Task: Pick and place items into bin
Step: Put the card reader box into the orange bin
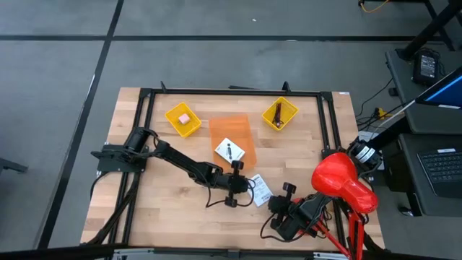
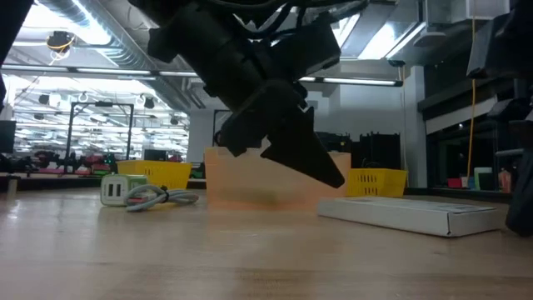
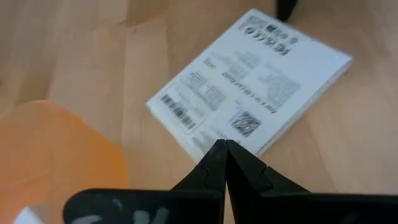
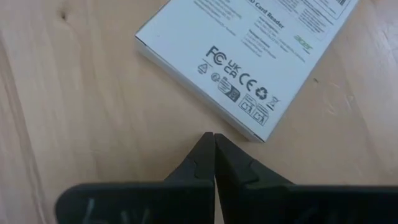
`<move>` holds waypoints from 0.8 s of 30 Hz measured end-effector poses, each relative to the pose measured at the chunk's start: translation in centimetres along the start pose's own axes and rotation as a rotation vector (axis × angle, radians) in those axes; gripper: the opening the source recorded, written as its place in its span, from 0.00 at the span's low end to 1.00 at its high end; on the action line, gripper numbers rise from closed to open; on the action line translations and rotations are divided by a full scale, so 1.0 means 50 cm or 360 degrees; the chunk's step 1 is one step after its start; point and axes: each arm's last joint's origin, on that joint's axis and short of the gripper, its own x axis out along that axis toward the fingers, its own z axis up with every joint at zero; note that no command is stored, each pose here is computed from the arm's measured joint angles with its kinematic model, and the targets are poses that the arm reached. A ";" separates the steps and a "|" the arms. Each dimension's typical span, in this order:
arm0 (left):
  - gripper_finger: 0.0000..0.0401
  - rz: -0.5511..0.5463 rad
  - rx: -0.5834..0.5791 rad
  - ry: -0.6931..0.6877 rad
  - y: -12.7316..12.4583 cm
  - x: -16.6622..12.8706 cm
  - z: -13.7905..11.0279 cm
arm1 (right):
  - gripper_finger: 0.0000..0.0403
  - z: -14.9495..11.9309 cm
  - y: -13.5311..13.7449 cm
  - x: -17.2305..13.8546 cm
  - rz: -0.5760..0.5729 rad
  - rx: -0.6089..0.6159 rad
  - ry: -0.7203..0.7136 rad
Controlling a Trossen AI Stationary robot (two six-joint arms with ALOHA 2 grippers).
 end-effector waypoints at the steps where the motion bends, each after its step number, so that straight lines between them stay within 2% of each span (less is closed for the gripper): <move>1: 0.00 -0.0016 -0.0002 0.0000 0.001 0.001 0.000 | 0.00 0.000 0.000 0.000 -0.0001 0.0000 0.0001; 11: 0.00 -0.0038 -0.0069 0.0033 0.003 0.038 -0.023 | 0.00 0.008 -0.002 0.004 -0.0012 -0.0020 -0.0034; 24: 0.00 -0.0087 -0.0177 0.0070 -0.013 0.036 -0.030 | 0.00 0.013 -0.001 0.003 -0.0048 -0.0017 -0.0153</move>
